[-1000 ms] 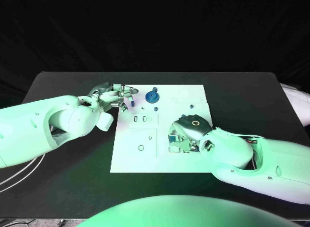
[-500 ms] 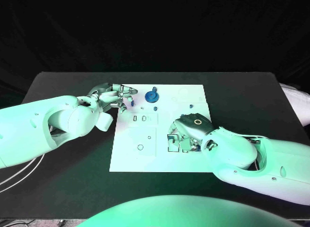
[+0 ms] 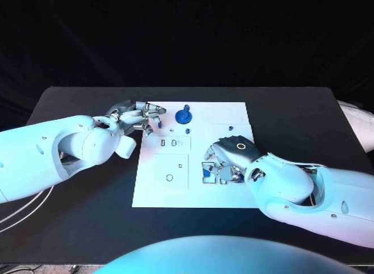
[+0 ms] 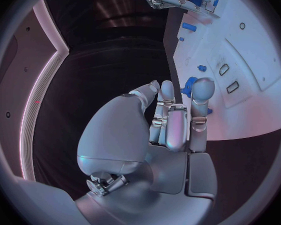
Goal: Assemble the parts on the task board
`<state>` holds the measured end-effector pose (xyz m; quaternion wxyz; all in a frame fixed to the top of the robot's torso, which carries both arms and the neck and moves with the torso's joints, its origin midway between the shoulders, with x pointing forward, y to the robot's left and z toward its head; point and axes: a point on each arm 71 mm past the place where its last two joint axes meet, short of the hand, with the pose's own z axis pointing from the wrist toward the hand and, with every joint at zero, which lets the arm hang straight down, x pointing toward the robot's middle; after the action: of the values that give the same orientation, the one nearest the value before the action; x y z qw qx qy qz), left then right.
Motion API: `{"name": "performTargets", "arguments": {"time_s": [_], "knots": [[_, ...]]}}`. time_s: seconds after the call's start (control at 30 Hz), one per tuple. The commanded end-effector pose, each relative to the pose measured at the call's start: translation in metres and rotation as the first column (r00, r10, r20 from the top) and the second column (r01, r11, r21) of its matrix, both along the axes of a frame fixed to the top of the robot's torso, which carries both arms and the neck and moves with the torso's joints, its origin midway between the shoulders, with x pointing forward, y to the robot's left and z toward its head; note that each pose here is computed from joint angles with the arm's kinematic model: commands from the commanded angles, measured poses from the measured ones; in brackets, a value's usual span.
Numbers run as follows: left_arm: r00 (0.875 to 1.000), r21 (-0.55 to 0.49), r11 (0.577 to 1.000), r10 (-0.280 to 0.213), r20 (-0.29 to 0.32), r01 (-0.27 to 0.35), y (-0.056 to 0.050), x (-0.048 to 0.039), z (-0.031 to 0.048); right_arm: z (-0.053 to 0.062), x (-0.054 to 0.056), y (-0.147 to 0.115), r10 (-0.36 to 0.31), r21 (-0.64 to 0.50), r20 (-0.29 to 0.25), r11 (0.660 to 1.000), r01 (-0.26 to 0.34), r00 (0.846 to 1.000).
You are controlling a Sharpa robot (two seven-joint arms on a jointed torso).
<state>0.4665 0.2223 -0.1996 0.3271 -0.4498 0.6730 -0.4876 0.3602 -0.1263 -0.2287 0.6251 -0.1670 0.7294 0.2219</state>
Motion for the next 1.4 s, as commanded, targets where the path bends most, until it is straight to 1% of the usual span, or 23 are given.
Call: {"name": "performTargets", "arguments": {"time_s": [0.03, 0.23, 0.37, 0.47, 0.6, 0.87, 1.17, 1.4], "knots": [[1.0, -0.004, 1.0, -0.022, 0.001, 0.022, -0.003, -0.0007, 0.0003, 0.0, 0.0, 0.0, 0.012, -0.004, 0.004, 1.0, -0.012, 1.0], [1.0, -0.003, 1.0, -0.022, 0.0, 0.022, -0.002, -0.0007, 0.0002, 0.001, -0.002, 0.001, 0.034, -0.001, -0.004, 0.999, -0.034, 0.999], [1.0, -0.003, 1.0, -0.024, -0.001, 0.024, -0.002, -0.0008, 0.0001, 0.007, -0.006, -0.001, 0.049, 0.046, 0.025, 0.998, -0.05, 0.998], [1.0, -0.002, 1.0, -0.023, -0.002, 0.023, -0.002, -0.0006, -0.0001, 0.011, -0.009, -0.003, 0.055, 0.065, 0.033, 0.996, -0.057, 0.998], [1.0, -0.001, 1.0, -0.023, -0.002, 0.023, -0.002, -0.0005, -0.0002, 0.012, -0.011, -0.005, 0.056, 0.067, 0.021, 0.996, -0.057, 0.998], [1.0, 0.0, 1.0, -0.023, -0.003, 0.023, -0.002, -0.0003, -0.0004, 0.008, -0.01, -0.007, 0.045, 0.037, -0.024, 0.998, -0.044, 0.999], [1.0, 0.0, 1.0, -0.025, -0.005, 0.025, -0.003, -0.0007, -0.0004, -0.001, -0.005, -0.007, 0.022, -0.024, -0.077, 0.999, -0.024, 0.997], [1.0, 0.002, 1.0, -0.025, -0.004, 0.025, -0.002, -0.0008, -0.0003, -0.004, -0.004, -0.005, 0.021, -0.048, -0.098, 0.999, -0.025, 0.995]]}}
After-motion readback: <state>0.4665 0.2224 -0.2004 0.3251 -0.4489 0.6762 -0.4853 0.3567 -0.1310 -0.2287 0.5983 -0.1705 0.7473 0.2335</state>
